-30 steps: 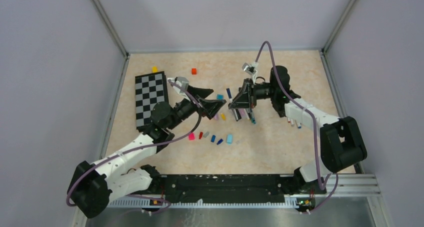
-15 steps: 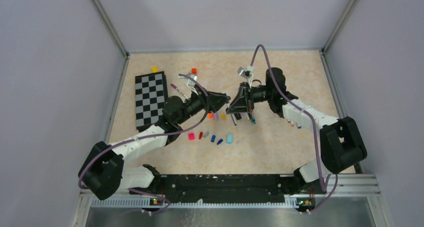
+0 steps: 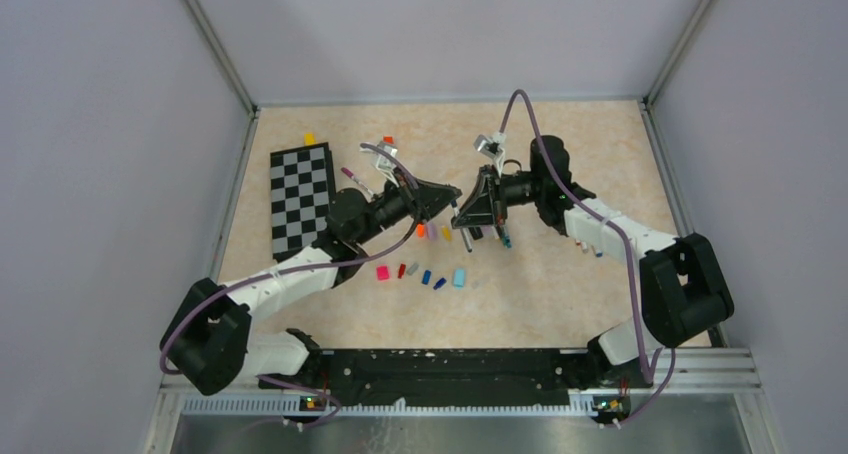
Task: Open the pen caps
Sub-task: Open the pen cap from the pen.
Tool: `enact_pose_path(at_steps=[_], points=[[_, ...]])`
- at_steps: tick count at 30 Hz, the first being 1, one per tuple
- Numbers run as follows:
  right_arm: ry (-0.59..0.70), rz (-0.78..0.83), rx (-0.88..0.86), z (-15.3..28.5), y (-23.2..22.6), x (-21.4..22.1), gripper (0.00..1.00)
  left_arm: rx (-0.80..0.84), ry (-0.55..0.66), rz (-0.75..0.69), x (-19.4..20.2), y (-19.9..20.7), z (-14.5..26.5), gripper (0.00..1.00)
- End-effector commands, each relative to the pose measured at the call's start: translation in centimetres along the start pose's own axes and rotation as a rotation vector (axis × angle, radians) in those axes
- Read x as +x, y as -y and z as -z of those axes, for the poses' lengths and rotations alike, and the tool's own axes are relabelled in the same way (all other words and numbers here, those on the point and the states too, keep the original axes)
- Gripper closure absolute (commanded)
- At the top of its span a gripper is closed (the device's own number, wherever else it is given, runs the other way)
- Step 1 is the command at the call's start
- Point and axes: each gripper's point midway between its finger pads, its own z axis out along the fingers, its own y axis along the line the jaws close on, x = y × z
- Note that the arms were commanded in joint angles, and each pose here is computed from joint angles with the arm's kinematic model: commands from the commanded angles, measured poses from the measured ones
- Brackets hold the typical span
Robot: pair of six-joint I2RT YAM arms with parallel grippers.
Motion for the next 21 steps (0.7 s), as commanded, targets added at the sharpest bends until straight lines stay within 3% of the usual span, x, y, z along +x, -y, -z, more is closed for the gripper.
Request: enact_pose_path(at_steps=[1,5,13,17,21], points=[[-0.003,0.061,-0.028,-0.4,-0.9,-0.6,1.0,0.076,0.078,-0.106,-3.9,2.7,-0.8,1.0],[-0.012,0.059,-0.043,-0.3,-0.9,0.3,1.0,0.017,0.178,-0.198,-9.5,2.8,-1.0,1.0],[-0.034,0.046,-0.053,-0.4,-0.7,2.1,1.0,-0.095,0.525,-0.261,-22.1,2.8,2.5,1.0],[-0.04,0.049,-0.043,-0.6,-0.6,2.4,1.0,-0.098,0.595,-0.288,-24.2,3.8,3.4,1.0],[-0.057,0.106,0.006,-0.4,0.1,2.1,1.0,-0.096,0.569,-0.294,-23.4,3.8,3.8,1.0]])
